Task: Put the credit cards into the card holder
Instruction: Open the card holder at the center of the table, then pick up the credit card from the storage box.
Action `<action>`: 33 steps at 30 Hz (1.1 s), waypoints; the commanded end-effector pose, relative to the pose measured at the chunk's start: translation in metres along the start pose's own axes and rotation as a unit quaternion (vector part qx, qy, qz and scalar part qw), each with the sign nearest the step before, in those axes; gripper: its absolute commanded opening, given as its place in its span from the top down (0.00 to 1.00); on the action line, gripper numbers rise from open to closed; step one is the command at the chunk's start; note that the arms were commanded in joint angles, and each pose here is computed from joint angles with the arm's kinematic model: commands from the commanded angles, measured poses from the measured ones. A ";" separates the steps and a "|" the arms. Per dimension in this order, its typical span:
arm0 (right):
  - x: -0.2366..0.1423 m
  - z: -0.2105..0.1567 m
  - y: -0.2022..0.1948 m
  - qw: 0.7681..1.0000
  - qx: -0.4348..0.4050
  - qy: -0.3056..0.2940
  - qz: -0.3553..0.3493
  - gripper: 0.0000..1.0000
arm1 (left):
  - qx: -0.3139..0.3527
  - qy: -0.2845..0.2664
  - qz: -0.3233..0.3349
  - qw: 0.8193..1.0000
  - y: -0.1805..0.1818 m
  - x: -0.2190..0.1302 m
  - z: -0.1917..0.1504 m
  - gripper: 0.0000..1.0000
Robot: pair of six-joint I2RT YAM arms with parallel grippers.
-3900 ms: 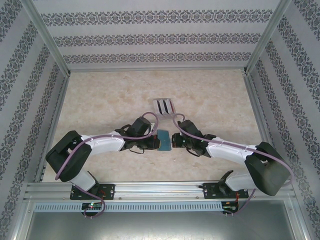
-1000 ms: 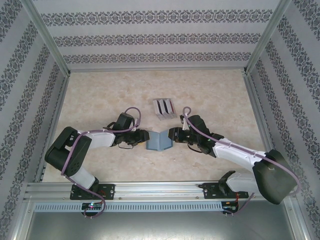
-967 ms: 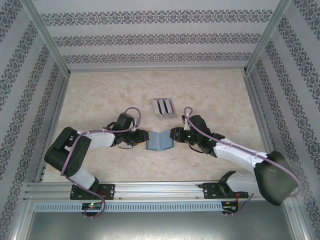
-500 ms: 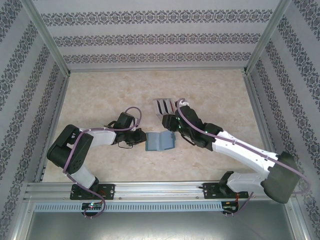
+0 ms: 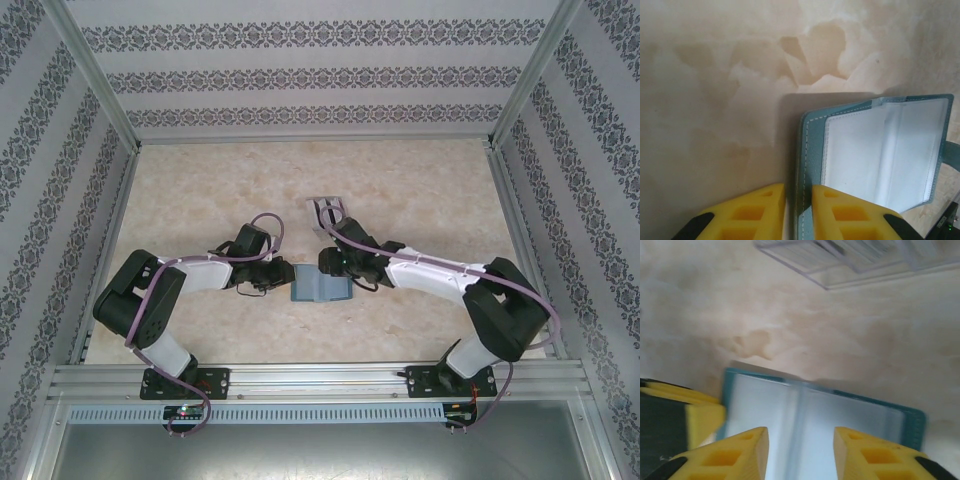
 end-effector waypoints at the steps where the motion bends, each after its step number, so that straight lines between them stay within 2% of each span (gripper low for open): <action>1: -0.016 0.036 0.023 0.998 -0.056 -0.034 0.018 0.59 | 0.012 -0.002 0.009 1.000 -0.002 -0.004 0.002 0.77; 6: -0.006 0.070 0.027 0.997 -0.055 -0.057 0.013 0.61 | 0.010 -0.003 0.009 1.000 -0.001 -0.004 0.001 0.76; 10: 0.007 0.090 0.029 0.993 -0.087 -0.064 -0.041 0.62 | 0.009 -0.007 0.005 1.000 -0.002 -0.006 0.001 0.74; 13: 0.021 0.100 0.030 0.990 -0.101 -0.057 -0.086 0.55 | 0.012 -0.012 0.014 1.000 -0.001 -0.009 0.001 0.73; 17: 0.033 0.108 0.034 0.986 -0.103 -0.065 -0.111 0.54 | 0.012 -0.025 0.014 1.000 -0.001 -0.011 0.001 0.73; 24: 0.058 0.107 0.046 0.976 -0.147 -0.048 -0.151 0.38 | 0.010 -0.030 0.015 0.999 0.000 -0.012 0.001 0.71; 28: 0.066 0.110 0.047 0.970 -0.164 -0.050 -0.170 0.38 | 0.010 -0.028 0.005 1.000 -0.004 -0.014 0.000 0.70; 33: 0.063 0.114 0.035 0.957 -0.172 -0.067 -0.224 0.44 | 0.011 -0.034 0.019 0.999 -0.001 -0.017 -0.001 0.70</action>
Point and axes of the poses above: each hand's point on the last joint's axis, 136 mm out from that joint toward the fingers, its own x axis out along the fingers, its own y axis along the line the jaws close on, z = x × y, the point moved 7 cm from there along -x, back along the fingers, and after that the axes turned 4 degrees about x, right-handed, at the moved point
